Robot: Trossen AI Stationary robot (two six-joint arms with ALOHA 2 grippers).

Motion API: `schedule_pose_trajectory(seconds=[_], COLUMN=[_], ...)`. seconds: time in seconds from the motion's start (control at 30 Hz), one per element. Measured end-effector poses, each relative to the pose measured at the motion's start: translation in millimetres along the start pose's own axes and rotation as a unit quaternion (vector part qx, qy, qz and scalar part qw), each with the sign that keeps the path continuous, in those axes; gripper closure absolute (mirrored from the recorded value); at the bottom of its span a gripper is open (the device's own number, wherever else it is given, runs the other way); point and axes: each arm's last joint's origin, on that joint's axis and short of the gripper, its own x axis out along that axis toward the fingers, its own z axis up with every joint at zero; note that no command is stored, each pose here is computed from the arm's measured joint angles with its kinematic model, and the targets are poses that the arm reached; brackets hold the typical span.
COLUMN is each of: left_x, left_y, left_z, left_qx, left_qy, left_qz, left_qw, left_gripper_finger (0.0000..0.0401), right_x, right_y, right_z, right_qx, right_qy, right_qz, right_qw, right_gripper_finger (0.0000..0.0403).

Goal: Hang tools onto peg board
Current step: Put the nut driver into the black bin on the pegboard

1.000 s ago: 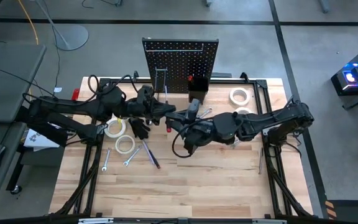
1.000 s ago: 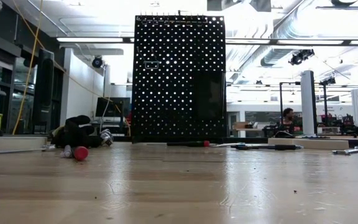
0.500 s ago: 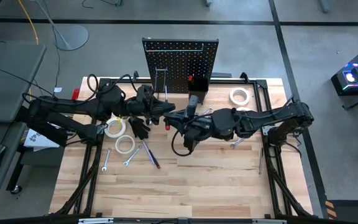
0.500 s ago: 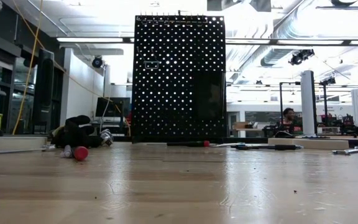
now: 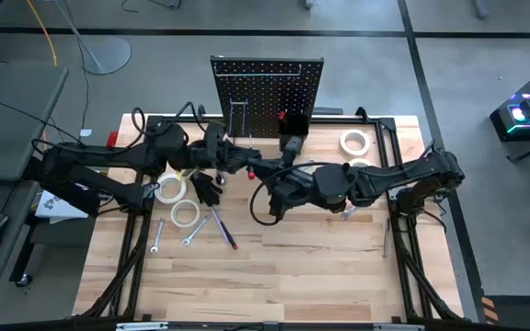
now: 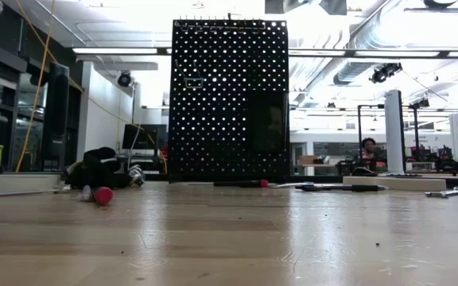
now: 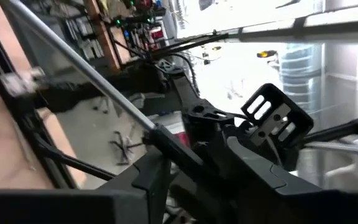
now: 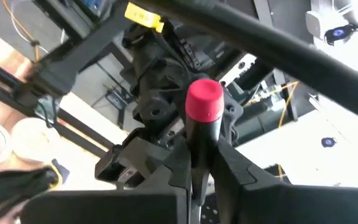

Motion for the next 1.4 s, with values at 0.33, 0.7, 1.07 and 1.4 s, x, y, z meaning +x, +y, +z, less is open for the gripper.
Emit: schedule_pose_trajectory(seconds=[0.33, 0.7, 1.07, 1.4], left_x=[-21.0, -37.2, -55.2, -110.7], left_y=[-9.3, -2.4, 17.8, 23.2], left_z=[14.6, -22.2, -73.7, -85.3], left_qx=[0.091, 0.28, 0.484, 0.43], left_qy=[-0.022, 0.068, 0.026, -0.011], left_qz=[0.016, 0.117, 0.318, 0.418], left_qw=[0.995, 0.95, 0.815, 0.8], left_gripper_finger=[0.0266, 0.0266, 0.0265, 0.0265], right_x=[-20.6, -39.3, -17.2, 14.0], right_y=[-30.8, -66.9, -45.8, -26.1], right_z=[-3.0, -33.7, -119.8, -183.7], right_qx=[0.023, 0.259, 0.388, 0.438], right_qy=[0.062, 0.108, 0.255, 0.206], right_qz=[-0.072, -0.102, -0.07, -0.12], right_qw=[0.995, 0.954, 0.883, 0.867], right_gripper_finger=[0.0381, 0.0382, 0.0382, 0.0382])
